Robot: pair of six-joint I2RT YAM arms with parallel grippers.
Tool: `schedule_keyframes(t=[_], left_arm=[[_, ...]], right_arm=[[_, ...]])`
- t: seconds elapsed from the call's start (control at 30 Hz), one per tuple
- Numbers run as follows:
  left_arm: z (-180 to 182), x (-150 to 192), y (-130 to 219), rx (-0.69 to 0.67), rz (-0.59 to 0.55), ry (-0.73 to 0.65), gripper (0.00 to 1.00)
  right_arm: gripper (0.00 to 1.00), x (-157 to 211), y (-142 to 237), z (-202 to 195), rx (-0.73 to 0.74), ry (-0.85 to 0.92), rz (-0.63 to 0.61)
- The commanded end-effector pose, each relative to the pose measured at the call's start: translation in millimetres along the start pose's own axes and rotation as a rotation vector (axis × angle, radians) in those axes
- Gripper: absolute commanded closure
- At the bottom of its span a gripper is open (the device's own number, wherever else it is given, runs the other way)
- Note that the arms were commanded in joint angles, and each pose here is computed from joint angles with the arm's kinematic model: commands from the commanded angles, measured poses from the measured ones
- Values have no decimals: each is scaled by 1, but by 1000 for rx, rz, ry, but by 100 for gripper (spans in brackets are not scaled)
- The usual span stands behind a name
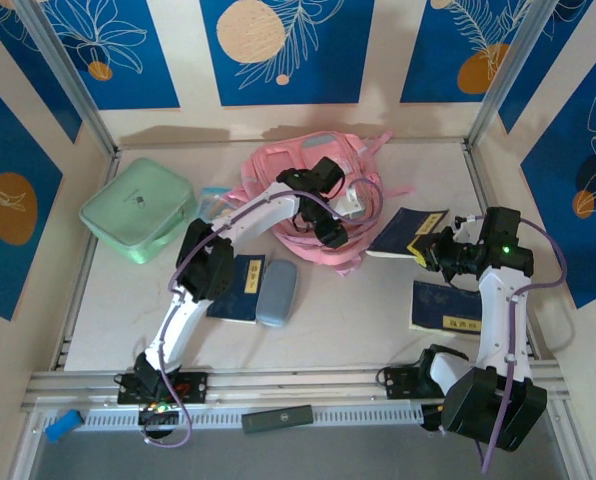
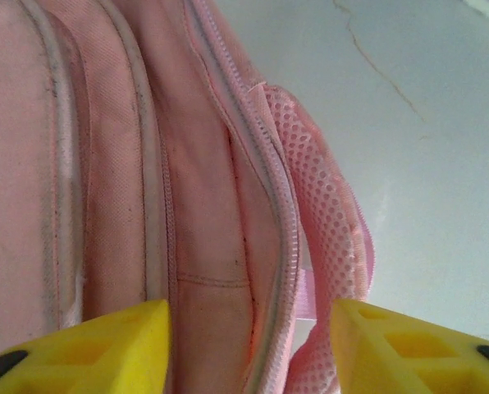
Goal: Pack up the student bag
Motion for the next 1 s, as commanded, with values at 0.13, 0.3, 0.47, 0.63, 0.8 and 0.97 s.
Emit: schedule_keyframes(t=[0.13,0.3,0.47,0.63,0.8,0.97], left_arm=[[8,-2,-12,11,7,-15,74],[8,-7,3,-9,-5,-29,100],[5,-28,57,-138,-85,-64,100],[5,-54,123,-378,-228,-71,100],[4,-73,167,-521,-352,-58,100],[-3,-82,189,-536,-448,-47,100]], right_arm=[[100,2,1,2,-48,26,25],[100,3,1,2,-45,28,26],[100,7,2,4,-27,52,35],[100,22,-6,11,-14,97,114],[100,35,-36,8,10,105,214],[100,46,-81,26,-6,246,349]])
Point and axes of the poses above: each hand's point on the last joint's axis, 136 mm out from that joint toward the fingers, its own y axis back along the fingers, its own z axis along the line the jaws close on, x = y × z, the point moved 10 cm from there along y, back along the fingers, and after that the axes turned 7 degrees about -y, right-handed, at the moved point
